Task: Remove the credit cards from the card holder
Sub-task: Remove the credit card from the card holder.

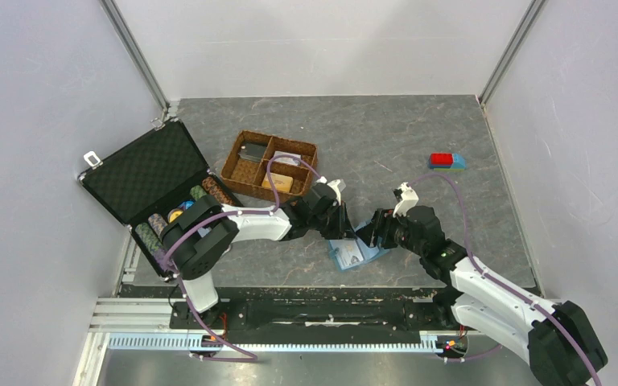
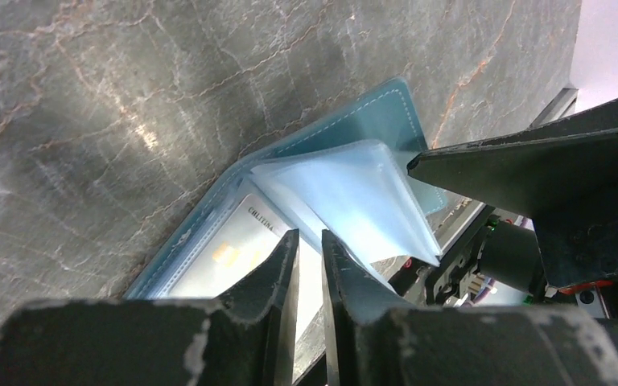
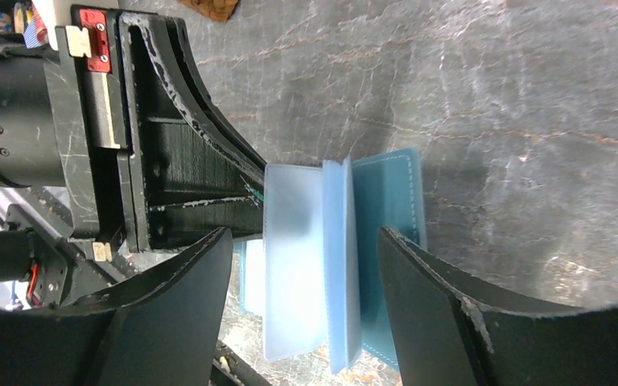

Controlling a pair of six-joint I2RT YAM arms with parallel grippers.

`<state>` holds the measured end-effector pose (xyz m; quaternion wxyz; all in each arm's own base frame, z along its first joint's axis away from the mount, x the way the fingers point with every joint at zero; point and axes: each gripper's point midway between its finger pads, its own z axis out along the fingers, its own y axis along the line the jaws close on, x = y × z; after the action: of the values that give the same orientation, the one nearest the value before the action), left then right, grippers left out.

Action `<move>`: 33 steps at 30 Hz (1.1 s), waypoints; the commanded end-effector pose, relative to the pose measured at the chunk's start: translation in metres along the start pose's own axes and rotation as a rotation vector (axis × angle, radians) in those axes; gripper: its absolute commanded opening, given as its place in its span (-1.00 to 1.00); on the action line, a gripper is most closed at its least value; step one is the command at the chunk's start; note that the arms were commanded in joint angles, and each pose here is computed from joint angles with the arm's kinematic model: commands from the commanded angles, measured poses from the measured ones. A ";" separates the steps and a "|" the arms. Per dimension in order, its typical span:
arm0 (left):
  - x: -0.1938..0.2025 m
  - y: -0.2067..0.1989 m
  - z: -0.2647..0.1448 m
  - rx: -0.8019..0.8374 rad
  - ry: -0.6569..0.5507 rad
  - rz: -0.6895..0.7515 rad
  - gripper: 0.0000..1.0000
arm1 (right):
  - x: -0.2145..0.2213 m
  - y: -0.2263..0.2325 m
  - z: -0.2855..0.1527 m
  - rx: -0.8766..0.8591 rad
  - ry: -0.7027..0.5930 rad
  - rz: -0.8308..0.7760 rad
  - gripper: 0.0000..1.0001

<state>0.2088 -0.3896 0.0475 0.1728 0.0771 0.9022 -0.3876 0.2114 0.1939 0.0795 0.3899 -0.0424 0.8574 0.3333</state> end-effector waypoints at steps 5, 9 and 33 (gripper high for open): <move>-0.020 -0.034 0.008 0.101 -0.030 0.073 -0.55 | -0.016 -0.005 -0.009 0.071 -0.009 -0.059 0.35; -0.022 -0.034 0.013 0.099 -0.027 0.074 -0.54 | -0.035 0.012 -0.017 0.030 -0.047 -0.084 0.18; -0.031 -0.007 -0.002 -0.049 -0.074 0.007 -0.51 | 0.016 0.013 -0.001 -0.134 0.011 -0.019 -0.45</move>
<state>0.2276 -0.4048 0.0381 0.1744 0.0735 0.9117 -0.3646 0.1903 0.1993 0.0725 0.3738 -0.0796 0.8486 0.3657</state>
